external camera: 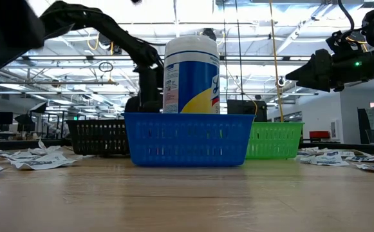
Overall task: Pick & Place First Aid Supplies
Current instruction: Put the orange ointment pack into the orange bin
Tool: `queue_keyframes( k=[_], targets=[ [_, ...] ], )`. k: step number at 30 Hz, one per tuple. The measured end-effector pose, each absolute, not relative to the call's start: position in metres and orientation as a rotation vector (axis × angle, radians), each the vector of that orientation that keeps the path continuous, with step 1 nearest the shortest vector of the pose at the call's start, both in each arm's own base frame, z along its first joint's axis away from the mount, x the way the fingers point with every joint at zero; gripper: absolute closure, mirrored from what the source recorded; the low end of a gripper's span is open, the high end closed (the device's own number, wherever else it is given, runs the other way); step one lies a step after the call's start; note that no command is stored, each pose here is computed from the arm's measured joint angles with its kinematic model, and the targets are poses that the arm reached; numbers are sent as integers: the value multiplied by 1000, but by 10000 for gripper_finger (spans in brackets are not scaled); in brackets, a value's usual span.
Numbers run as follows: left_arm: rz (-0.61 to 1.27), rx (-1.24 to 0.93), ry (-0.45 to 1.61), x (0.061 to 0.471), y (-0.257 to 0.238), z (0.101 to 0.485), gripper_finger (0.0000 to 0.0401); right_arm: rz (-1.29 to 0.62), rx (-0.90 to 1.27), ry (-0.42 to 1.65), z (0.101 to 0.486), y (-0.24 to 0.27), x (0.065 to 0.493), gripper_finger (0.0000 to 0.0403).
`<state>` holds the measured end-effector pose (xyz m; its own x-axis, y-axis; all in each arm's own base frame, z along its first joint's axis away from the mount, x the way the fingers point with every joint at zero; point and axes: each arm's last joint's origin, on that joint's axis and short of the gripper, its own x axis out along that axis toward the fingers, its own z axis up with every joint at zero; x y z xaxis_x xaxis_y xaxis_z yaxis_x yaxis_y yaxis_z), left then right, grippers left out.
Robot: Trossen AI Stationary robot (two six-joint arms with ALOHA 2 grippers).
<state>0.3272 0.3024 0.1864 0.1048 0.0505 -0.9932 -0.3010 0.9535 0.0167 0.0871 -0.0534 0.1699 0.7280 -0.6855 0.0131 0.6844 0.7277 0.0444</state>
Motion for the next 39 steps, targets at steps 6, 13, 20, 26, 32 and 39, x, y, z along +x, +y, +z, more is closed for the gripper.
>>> queue_keyframes(
  k=[6, 13, 20, 26, 32, 39],
  targets=[
    [241, -216, 1500, 336, 299, 163, 132, -754, 37, -29, 170, -53, 87, 23],
    [254, -215, 1541, 336, 301, 149, 135, -755, 37, -28, 170, -53, 87, 23],
    [234, -199, 1543, 337, 300, 149, 244, -755, 38, -29, 170, -53, 87, 23],
    [240, -197, 1542, 337, 301, 149, 381, -755, 38, -29, 170, -53, 87, 23],
    [270, -179, 1559, 335, 301, 152, 394, -755, 38, -29, 170, -53, 87, 23],
    [303, -137, 1495, 331, 297, 188, 398, -755, 38, -29, 170, -53, 87, 23]
  ],
)
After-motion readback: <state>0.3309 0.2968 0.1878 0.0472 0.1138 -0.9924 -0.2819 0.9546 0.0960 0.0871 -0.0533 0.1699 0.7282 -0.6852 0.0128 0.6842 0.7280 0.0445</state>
